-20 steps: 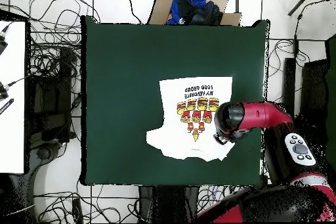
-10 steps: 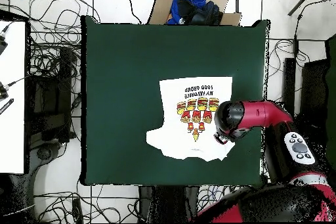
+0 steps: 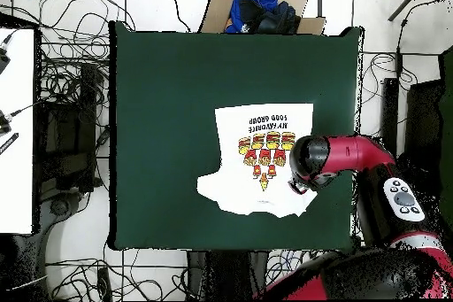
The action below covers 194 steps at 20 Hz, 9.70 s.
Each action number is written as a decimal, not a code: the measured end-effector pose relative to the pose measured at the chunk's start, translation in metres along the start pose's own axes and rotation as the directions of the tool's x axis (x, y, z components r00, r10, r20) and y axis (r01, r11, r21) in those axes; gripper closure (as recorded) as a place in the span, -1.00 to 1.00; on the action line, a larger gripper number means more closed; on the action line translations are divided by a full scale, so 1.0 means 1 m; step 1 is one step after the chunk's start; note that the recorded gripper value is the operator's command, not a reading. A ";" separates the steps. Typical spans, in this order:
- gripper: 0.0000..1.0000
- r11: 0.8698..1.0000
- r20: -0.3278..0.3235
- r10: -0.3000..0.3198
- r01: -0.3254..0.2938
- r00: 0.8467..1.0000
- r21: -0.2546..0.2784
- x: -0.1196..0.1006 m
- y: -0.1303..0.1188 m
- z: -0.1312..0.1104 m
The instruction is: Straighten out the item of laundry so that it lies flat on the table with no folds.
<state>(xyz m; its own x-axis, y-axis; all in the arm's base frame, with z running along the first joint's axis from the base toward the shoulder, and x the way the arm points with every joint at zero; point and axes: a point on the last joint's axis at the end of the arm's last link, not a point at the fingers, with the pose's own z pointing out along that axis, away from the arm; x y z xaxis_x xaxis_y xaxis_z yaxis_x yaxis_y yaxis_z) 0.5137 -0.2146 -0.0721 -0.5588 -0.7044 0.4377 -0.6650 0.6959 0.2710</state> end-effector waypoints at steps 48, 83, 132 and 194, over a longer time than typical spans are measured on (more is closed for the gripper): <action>1.00 0.993 0.141 0.016 0.001 0.990 -0.114 0.080 -0.029 0.002; 1.00 0.999 0.229 -0.032 0.021 0.973 0.050 0.071 0.017 -0.075; 1.00 0.969 -0.029 -0.145 0.148 0.989 0.200 0.045 -0.036 0.006; 1.00 0.937 -0.208 -0.153 0.209 0.966 0.281 0.057 -0.055 0.014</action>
<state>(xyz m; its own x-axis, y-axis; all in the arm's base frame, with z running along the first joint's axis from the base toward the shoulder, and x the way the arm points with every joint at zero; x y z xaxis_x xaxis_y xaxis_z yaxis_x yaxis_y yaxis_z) 0.5116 -0.2948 -0.0743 -0.3346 -0.7580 0.5600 -0.8791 0.4651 0.1043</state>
